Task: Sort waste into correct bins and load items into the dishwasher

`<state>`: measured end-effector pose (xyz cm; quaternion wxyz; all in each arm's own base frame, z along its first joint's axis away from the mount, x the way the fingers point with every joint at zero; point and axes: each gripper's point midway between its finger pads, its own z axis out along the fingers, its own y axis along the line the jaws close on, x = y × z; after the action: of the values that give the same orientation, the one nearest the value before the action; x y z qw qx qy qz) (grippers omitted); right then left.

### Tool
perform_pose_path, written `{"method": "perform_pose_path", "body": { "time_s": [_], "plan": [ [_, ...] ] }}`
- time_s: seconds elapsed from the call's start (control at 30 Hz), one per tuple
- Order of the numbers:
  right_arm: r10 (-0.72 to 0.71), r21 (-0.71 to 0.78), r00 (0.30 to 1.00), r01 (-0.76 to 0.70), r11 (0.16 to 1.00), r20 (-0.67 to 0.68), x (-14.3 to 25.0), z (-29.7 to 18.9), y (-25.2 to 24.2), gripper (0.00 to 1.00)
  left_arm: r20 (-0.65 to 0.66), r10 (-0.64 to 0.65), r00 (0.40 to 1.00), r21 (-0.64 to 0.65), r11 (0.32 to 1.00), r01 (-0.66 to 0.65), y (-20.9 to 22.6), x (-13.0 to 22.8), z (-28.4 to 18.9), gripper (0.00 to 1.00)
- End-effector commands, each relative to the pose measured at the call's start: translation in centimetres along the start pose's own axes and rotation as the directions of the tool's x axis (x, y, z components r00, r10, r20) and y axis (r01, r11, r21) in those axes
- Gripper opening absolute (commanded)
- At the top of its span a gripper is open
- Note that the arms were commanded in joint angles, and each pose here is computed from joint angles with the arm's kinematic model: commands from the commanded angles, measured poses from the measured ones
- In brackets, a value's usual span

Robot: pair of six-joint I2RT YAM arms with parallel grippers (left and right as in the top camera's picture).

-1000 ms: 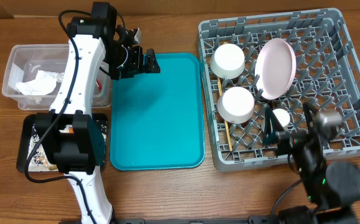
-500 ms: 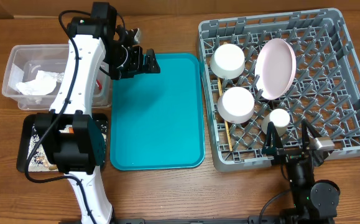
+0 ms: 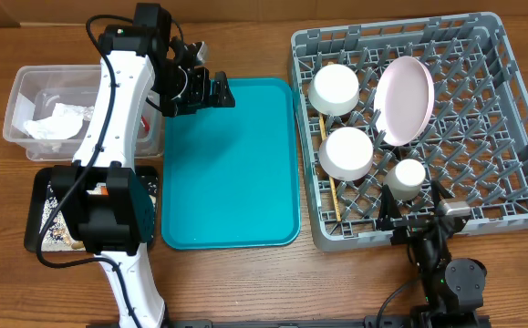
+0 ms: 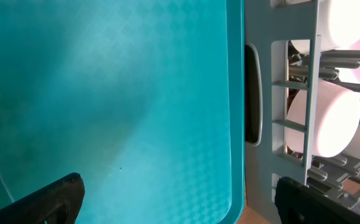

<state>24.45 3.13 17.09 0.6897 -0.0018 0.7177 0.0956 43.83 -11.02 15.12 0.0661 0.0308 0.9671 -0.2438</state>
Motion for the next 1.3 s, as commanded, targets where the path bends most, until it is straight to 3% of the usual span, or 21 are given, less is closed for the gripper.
{"method": "perform_pose_path", "body": {
  "time_s": [0.0, 1.27],
  "plan": [
    [-0.103, 0.002, 0.995, 0.103, 0.995, 0.008, 0.1, 0.0, -0.1, 1.00, 0.041, 0.036, 0.999, 0.001, 0.999, -0.036, -0.7, -0.4, -1.5, 1.00],
    [-0.116, 0.049, 0.993, 0.115, 0.992, 0.010, -0.1, -0.1, -1.3, 1.00, 0.032, 0.029, 0.999, -0.030, 0.999, -0.028, 0.1, -0.4, -1.0, 1.00]
  ]
}}
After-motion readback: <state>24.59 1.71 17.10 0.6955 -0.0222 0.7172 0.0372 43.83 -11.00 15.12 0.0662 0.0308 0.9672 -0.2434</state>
